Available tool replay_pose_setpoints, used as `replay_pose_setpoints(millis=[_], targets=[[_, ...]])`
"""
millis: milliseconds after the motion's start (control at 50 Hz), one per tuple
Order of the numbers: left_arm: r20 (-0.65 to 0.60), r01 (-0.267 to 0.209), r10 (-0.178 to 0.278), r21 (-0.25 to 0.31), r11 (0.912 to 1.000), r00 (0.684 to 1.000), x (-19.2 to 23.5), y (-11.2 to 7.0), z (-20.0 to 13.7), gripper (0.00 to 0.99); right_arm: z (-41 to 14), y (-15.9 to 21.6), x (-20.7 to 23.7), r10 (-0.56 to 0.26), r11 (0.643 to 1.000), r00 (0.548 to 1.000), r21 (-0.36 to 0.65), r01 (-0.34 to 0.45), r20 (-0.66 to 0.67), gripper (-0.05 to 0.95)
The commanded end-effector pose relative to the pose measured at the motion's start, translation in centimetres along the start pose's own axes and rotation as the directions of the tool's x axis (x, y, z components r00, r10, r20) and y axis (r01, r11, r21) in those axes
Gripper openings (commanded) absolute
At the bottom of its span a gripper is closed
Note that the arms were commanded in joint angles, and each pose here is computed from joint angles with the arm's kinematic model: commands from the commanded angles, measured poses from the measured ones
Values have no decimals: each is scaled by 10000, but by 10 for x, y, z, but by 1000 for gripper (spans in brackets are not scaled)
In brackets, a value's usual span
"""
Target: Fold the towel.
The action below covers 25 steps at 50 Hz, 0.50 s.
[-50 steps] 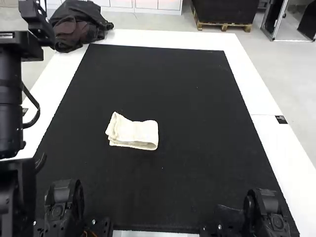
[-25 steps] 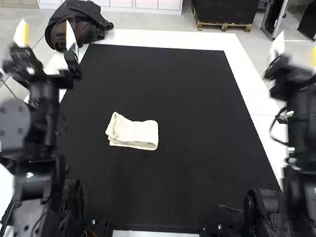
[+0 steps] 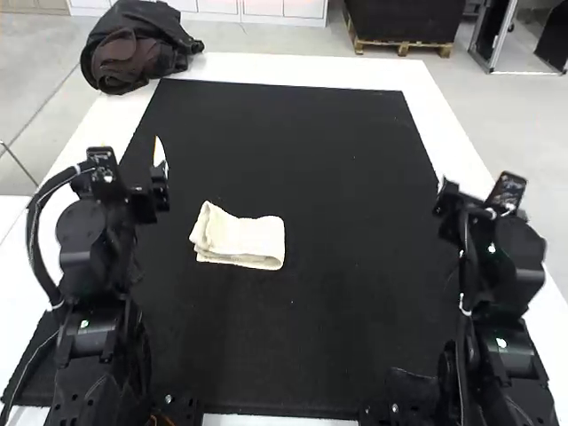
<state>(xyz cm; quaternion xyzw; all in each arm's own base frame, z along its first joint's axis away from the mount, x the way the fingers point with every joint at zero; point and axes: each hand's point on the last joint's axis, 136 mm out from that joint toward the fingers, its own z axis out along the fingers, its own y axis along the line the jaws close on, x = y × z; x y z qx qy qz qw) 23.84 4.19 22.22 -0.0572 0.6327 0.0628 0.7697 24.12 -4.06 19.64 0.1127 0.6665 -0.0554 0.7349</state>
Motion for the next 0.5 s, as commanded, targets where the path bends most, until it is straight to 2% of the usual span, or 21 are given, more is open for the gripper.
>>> replay_pose_setpoints(millis=[0,40,120,180,480], targets=[[-561,276,-274,39,9996,9981,15,-1,-1,969,-1,1,26,-13,9999,9950,-144,-1,-994,921],[-851,266,-262,29,9996,9960,22,0,-1,969,-3,2,37,-99,9997,9896,-219,68,-1432,921],[-1475,168,-163,21,9999,9889,37,0,-3,969,-3,2,36,-92,9996,9900,-266,55,-1407,921],[-1746,-148,155,55,9999,9845,44,0,-4,969,-3,3,36,-95,9996,9898,-280,56,-1423,921],[-1807,-132,139,52,9999,9834,46,0,-4,969,-3,3,37,-95,9995,9897,-326,49,-1428,921]])
